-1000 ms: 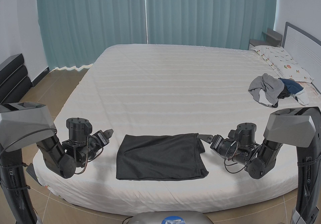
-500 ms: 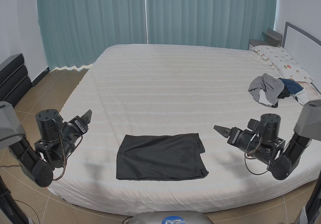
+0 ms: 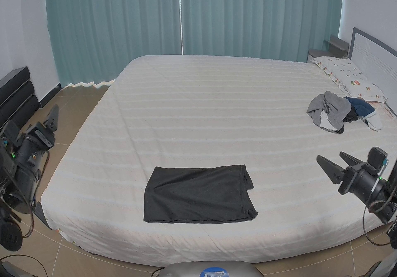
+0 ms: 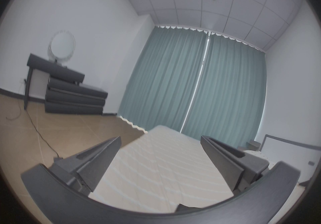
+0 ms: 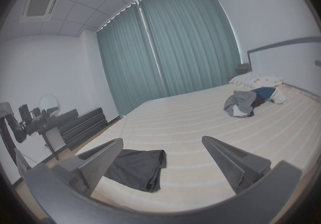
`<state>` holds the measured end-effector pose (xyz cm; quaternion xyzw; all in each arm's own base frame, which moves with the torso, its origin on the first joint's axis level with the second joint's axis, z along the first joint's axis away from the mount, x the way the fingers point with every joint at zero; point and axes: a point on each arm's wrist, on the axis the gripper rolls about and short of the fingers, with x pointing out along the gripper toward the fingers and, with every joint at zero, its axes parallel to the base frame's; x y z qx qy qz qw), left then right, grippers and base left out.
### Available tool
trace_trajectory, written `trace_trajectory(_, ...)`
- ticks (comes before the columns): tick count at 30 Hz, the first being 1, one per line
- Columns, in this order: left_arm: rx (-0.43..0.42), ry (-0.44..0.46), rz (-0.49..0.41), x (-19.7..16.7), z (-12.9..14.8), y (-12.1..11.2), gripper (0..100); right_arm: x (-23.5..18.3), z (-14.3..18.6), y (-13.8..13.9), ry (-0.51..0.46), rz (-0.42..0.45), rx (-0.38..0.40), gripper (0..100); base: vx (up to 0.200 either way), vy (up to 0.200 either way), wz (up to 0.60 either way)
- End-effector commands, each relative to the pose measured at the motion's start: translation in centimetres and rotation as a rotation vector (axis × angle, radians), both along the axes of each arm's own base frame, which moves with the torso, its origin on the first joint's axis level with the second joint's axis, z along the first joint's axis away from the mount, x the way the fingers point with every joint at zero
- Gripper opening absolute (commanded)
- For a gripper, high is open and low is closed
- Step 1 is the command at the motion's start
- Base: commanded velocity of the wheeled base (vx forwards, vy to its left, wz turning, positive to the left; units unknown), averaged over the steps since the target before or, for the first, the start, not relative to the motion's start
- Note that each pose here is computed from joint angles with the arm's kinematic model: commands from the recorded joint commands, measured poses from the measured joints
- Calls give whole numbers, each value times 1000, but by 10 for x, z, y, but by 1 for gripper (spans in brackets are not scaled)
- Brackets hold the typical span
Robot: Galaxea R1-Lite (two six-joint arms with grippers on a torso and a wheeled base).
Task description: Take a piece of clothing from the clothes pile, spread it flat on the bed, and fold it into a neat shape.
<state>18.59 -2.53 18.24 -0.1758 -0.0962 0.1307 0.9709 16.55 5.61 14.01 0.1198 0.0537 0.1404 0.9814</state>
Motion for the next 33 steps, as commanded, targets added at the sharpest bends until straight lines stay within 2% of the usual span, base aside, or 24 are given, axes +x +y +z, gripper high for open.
trace_trajectory(1,126,-146,111,-75,21,16,100,-70,12,-30,-141,-68,-73,100,0,0,0)
trace_trajectory(4,184,-177,138,-100,20,21,100,-91,12,-37,-143,-79,-101,100,0,0,0)
trace_trajectory(6,224,-159,177,-112,16,25,100,-106,11,-42,-137,-91,-121,100,0,0,0)
trace_trajectory(8,222,-148,227,-124,15,28,100,-120,12,-46,-135,-99,-132,100,0,0,0)
trace_trajectory(11,227,-129,245,-135,12,31,100,-134,14,-50,-137,-113,-145,100,0,0,0)
trace_trajectory(13,241,-81,273,-154,5,35,100,-157,18,-56,-103,-146,-164,100,0,0,0)
trace_trajectory(16,256,-38,317,-173,-5,37,100,-180,18,-60,-54,-146,-178,100,0,0,0)
trace_trajectory(20,261,-26,333,-197,-13,38,100,-206,8,-65,-26,-143,-192,100,0,0,0)
trace_trajectory(25,260,-35,337,-212,-18,39,100,-211,0,-66,-38,-186,-202,100,0,0,0)
trace_trajectory(29,263,-28,365,-222,-29,38,100,-208,-5,-67,-22,-258,-212,100,0,0,0)
trace_trajectory(33,276,-13,389,-227,-37,36,100,-207,0,-67,-76,-294,-207,100,0,0,0)
